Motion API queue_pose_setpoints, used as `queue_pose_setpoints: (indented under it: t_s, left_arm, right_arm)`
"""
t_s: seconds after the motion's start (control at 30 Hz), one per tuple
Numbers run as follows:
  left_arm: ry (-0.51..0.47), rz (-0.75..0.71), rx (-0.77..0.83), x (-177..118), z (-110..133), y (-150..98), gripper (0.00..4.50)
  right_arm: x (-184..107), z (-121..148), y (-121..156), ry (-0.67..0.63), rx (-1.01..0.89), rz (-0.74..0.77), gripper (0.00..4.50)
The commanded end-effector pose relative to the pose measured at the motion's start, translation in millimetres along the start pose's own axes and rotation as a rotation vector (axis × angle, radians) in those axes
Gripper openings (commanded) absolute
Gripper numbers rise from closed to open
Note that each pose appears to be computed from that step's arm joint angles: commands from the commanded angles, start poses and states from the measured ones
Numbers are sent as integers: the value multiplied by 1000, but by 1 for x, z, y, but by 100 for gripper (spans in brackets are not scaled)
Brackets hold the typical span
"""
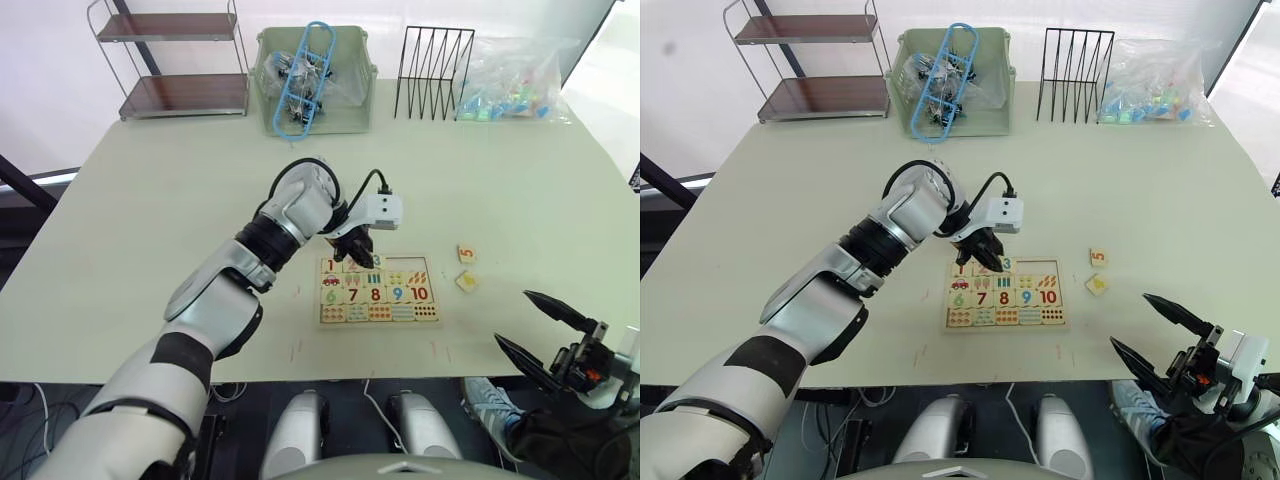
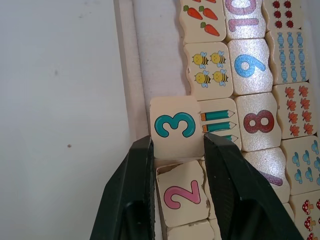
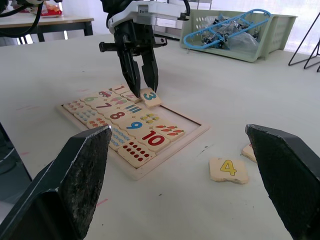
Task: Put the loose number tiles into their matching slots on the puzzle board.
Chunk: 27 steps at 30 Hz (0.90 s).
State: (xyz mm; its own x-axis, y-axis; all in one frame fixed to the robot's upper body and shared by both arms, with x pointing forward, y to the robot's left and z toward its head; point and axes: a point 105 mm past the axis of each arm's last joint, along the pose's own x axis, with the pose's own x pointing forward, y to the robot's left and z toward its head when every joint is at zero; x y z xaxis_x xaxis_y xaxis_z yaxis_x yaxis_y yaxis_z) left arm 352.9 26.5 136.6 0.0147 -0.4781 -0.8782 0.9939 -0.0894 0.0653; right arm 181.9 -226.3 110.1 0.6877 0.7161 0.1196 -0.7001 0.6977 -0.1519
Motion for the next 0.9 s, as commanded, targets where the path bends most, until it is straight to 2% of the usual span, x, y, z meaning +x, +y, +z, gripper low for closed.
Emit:
queue_pose_setpoints:
  t_s: [0.03,0.9]
  left_arm:
    - [1,17,20,-3,5,-2,92]
    - [27,51,-3,6,-1,-3,92]
  right_arm:
    - [3,10,2,-27,-41,13,450]
    - [2,6,1,-27,-36,12,450]
